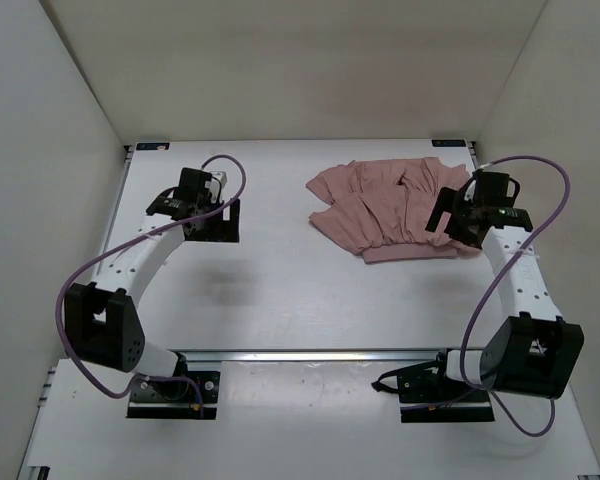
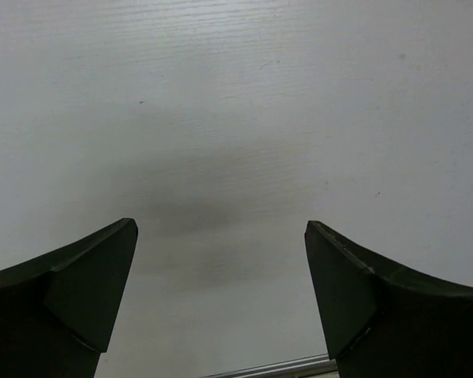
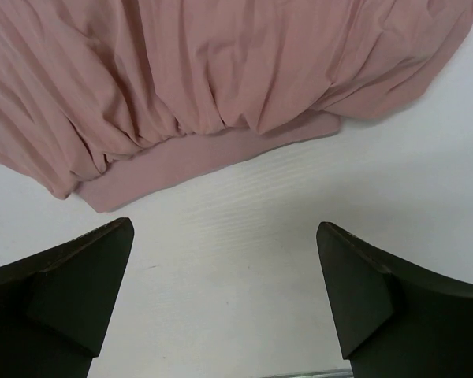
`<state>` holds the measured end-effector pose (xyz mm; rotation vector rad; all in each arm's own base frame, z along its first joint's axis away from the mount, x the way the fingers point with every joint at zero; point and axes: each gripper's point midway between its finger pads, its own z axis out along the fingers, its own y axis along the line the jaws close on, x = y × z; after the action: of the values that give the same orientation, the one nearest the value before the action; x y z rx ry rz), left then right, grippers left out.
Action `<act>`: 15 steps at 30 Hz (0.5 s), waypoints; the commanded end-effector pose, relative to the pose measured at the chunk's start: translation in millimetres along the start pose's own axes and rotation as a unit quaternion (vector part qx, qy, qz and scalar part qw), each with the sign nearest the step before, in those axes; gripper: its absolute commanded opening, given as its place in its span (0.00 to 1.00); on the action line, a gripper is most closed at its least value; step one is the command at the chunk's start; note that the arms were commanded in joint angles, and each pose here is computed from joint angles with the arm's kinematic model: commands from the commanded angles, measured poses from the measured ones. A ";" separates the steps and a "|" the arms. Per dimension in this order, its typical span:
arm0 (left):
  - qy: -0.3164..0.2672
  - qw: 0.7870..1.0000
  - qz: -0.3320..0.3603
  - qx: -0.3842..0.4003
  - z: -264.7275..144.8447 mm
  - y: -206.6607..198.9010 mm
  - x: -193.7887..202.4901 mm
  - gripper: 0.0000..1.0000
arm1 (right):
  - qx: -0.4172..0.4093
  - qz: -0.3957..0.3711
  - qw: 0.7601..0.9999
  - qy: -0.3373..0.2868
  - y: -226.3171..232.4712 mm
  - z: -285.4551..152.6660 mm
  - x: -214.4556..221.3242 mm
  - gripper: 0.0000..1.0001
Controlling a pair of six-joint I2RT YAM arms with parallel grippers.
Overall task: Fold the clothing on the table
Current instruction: Flatten the skirt out
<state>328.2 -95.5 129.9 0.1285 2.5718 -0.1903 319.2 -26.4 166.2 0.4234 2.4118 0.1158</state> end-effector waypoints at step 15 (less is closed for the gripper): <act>-0.054 0.984 0.167 -0.042 -0.3 -53.3 -17.6 0.99 | 0.008 0.069 0.995 -0.069 -24.1 28.8 -46.1 0.99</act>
<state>327.8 -144.9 141.0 0.4109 2.4855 -0.1571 344.9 -39.8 143.5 0.5146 2.3946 0.1250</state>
